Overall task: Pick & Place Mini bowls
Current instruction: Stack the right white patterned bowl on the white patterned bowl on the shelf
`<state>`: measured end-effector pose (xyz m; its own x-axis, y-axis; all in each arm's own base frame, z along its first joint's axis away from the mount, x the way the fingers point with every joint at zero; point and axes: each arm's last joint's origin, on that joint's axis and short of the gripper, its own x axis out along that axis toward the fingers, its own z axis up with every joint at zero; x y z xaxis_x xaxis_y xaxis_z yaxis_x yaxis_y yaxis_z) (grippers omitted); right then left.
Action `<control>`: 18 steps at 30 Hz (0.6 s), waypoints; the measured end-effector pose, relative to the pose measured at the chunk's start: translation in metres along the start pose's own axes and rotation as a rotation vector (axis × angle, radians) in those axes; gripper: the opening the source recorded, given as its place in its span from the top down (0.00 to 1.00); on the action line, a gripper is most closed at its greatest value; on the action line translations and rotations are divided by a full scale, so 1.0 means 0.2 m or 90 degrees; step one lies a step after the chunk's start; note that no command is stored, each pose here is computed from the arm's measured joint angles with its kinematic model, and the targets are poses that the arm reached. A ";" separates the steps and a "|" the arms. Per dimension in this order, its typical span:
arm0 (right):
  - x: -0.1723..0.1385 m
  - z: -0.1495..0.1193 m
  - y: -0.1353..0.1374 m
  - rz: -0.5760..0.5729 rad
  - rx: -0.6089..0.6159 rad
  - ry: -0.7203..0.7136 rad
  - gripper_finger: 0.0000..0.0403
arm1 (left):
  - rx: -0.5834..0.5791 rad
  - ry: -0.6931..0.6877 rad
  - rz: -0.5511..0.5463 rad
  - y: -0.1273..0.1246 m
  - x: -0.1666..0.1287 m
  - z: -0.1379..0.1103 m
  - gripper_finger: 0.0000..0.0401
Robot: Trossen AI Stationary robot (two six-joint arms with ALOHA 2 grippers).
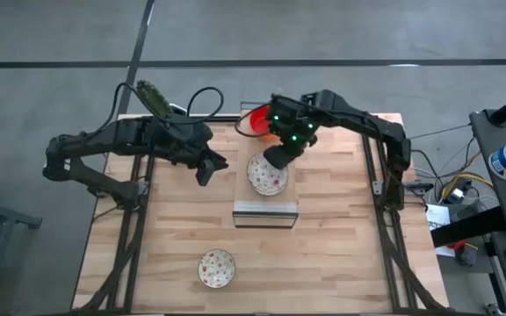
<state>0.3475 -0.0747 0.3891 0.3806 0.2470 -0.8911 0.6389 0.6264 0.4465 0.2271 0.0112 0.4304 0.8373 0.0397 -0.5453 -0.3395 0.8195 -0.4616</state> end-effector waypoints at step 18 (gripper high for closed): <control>0.20 0.11 -0.06 -0.055 -0.004 0.076 0.97 | 0.000 0.018 0.010 0.01 0.00 -0.01 0.74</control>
<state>0.3694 -0.0895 0.3496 0.2414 0.2782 -0.9297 0.6621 0.6532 0.3674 0.2254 0.0107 0.4279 0.8197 0.0360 -0.5716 -0.3523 0.8186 -0.4536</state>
